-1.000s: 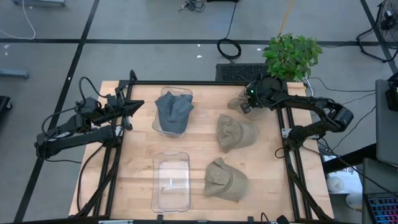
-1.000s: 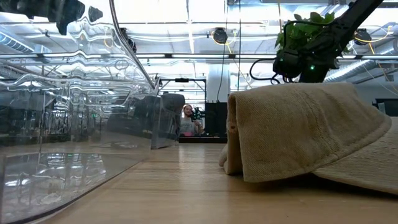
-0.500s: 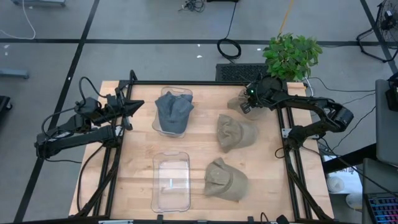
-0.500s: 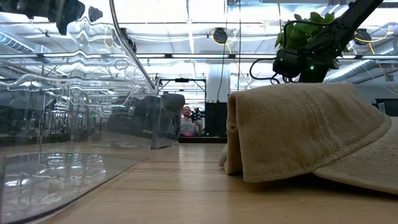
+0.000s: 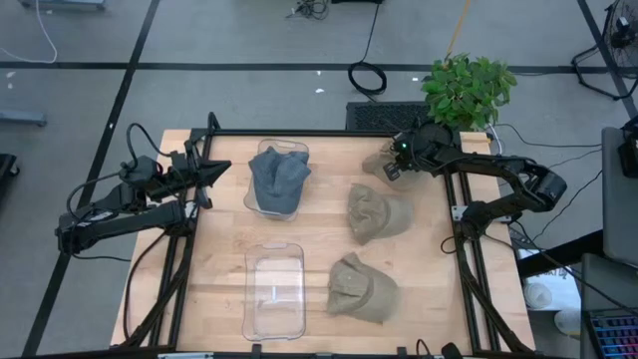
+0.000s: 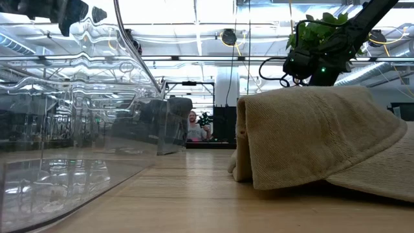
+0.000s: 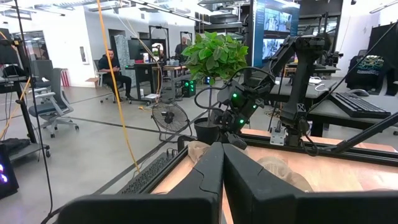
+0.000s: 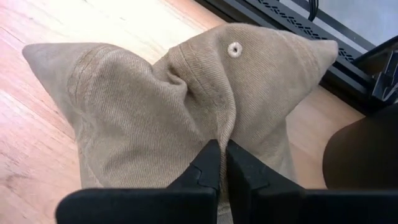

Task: Stack caps by color
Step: Put the top brown cap into the bottom transparent bin

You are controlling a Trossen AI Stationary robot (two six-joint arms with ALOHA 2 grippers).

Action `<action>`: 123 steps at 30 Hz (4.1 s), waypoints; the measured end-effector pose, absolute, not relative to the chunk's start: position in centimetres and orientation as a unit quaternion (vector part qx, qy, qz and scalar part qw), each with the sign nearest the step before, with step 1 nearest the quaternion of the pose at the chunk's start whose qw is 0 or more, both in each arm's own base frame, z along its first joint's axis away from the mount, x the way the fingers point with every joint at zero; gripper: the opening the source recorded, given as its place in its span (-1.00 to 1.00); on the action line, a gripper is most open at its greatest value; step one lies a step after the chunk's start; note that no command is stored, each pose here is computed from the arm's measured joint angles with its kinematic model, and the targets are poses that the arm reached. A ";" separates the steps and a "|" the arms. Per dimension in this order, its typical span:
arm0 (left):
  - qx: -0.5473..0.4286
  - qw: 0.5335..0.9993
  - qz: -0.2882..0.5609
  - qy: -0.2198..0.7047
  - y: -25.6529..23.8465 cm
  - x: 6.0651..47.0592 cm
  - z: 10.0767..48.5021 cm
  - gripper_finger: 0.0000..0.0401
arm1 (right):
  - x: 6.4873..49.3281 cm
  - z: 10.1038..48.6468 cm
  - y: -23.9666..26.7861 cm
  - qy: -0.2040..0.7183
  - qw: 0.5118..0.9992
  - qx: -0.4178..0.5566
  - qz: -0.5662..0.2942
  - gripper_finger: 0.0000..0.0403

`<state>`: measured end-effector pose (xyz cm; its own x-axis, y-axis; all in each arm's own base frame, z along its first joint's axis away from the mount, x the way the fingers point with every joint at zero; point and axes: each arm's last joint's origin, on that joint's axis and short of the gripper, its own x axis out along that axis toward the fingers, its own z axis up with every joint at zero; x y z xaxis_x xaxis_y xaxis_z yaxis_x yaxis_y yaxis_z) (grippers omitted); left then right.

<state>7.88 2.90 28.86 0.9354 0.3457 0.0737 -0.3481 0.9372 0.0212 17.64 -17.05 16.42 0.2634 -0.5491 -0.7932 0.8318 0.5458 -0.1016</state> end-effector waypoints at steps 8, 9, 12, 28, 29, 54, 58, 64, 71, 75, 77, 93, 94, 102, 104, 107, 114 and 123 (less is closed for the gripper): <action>0.017 0.984 0.176 -0.034 2.9 7.9 28.9 -0.92 | 17.7 16.5 -17.1 0.406 0.780 0.168 -0.445 -0.98; 0.017 0.984 0.176 -0.034 2.9 7.9 28.9 -0.92 | 17.8 16.5 -17.2 0.404 0.781 0.167 -0.446 -0.98; 0.017 0.984 0.176 -0.034 2.9 7.9 28.9 -0.92 | 17.8 16.6 -17.2 0.399 0.783 0.166 -0.446 -0.98; 0.017 0.984 0.176 -0.034 2.9 7.9 28.9 -0.92 | 18.5 17.1 -17.5 0.362 0.812 0.163 -0.428 -0.98; 0.017 0.984 0.176 -0.035 2.9 7.9 28.9 -0.92 | 18.5 17.1 -17.5 0.362 0.812 0.162 -0.428 -0.98; 0.017 0.984 0.176 -0.034 2.9 7.9 28.9 -0.92 | 18.4 15.9 -17.0 0.281 0.868 0.136 -0.386 -0.98; 0.017 0.984 0.177 -0.034 2.9 7.9 28.9 -0.92 | 18.5 16.1 -17.1 0.272 0.872 0.127 -0.385 -0.98; 0.017 0.984 0.176 -0.035 2.9 7.9 28.9 -0.92 | 19.0 16.6 -17.2 0.242 0.896 0.123 -0.350 -0.98; 0.017 0.984 0.176 -0.034 2.9 7.9 28.9 -0.92 | 19.9 17.5 -16.8 0.189 0.926 0.129 -0.298 -0.98; 0.017 0.984 0.176 -0.035 2.9 7.9 28.9 -0.92 | 20.8 17.9 -16.0 0.170 0.939 0.114 -0.277 -0.98; 0.017 0.984 0.176 -0.034 2.9 7.9 28.9 -0.92 | 21.2 18.1 -15.6 0.162 0.944 0.107 -0.267 -0.98; 0.017 0.984 0.176 -0.035 2.9 7.9 28.9 -0.92 | 23.2 21.1 -10.0 0.111 0.979 0.064 -0.157 -0.98; 0.017 0.984 0.176 -0.035 2.9 7.9 28.8 -0.92 | 23.3 21.3 -9.6 0.106 0.981 0.062 -0.149 -0.98; 0.017 0.984 0.176 -0.034 2.9 7.9 28.8 -0.92 | 23.6 22.8 -6.1 0.079 0.992 0.048 -0.082 -0.98; 0.017 0.984 0.176 -0.034 2.9 7.9 28.8 -0.92 | 23.7 22.9 -5.3 0.078 0.994 0.047 -0.066 -0.98; 0.017 0.984 0.176 -0.034 2.9 7.9 28.8 -0.92 | 24.0 22.9 -4.2 0.077 0.995 0.045 -0.042 -0.98; 0.017 0.984 0.176 -0.034 2.9 7.9 28.8 -0.92 | 24.3 22.9 -2.0 0.079 0.996 0.041 0.003 -0.98; 0.017 0.984 0.177 -0.034 2.9 7.9 28.8 -0.92 | 24.4 23.1 0.6 0.070 0.996 0.047 0.038 -0.98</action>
